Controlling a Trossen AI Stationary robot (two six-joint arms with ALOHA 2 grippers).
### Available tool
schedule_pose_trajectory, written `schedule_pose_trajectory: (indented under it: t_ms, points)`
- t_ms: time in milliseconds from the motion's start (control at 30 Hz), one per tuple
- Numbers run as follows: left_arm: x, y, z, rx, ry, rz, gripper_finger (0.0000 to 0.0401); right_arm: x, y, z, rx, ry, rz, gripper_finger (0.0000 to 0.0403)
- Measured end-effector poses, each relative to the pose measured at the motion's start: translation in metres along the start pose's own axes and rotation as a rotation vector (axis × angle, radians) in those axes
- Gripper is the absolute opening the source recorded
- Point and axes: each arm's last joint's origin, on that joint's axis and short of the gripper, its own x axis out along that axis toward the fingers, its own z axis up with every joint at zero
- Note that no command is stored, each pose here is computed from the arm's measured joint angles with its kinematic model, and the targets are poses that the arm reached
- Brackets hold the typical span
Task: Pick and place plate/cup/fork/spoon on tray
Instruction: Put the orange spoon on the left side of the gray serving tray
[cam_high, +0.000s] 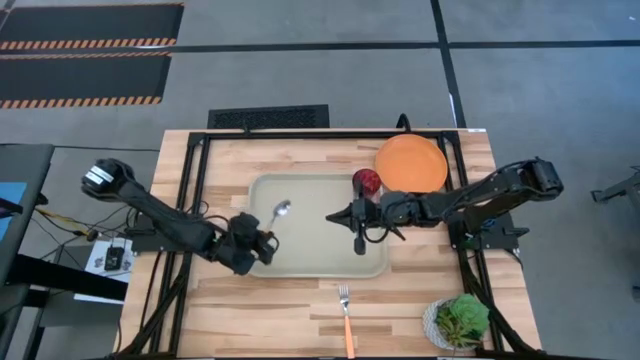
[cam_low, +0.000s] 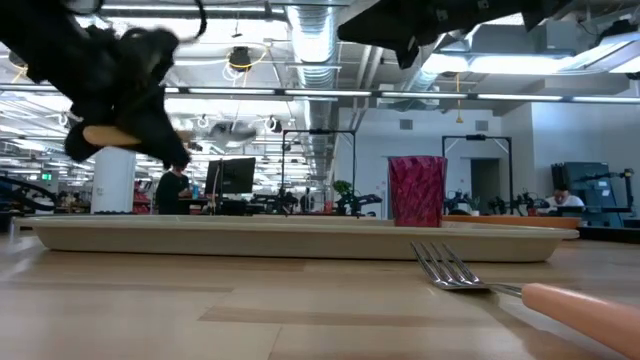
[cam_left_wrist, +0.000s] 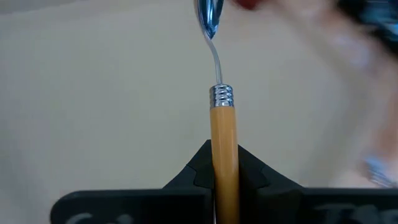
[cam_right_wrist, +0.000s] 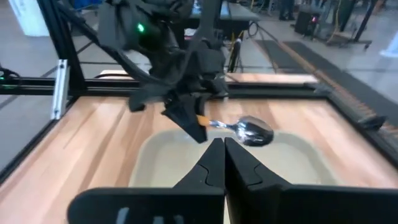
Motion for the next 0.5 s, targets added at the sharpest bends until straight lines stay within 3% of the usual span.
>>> schedule_pose_trajectory:
  t_ms: [167, 267, 400, 500]
  points:
    - [-0.013, -0.024, -0.005, 0.052, -0.042, -0.208, 0.0004, 0.014, 0.007, -0.019, 0.085, 0.071, 0.061, 0.0016]
    - [-0.023, -0.035, -0.008, 0.061, -0.059, -0.311, 0.0004, 0.023, 0.007, -0.029, 0.148, 0.091, 0.039, 0.0044]
    - [-0.029, -0.038, -0.012, 0.058, -0.062, -0.346, 0.0004, 0.029, 0.009, -0.028, 0.206, 0.024, 0.042, 0.0103]
    - [-0.030, -0.039, -0.013, 0.048, -0.057, -0.357, 0.0004, 0.028, 0.011, -0.020, 0.222, -0.049, 0.114, 0.0148]
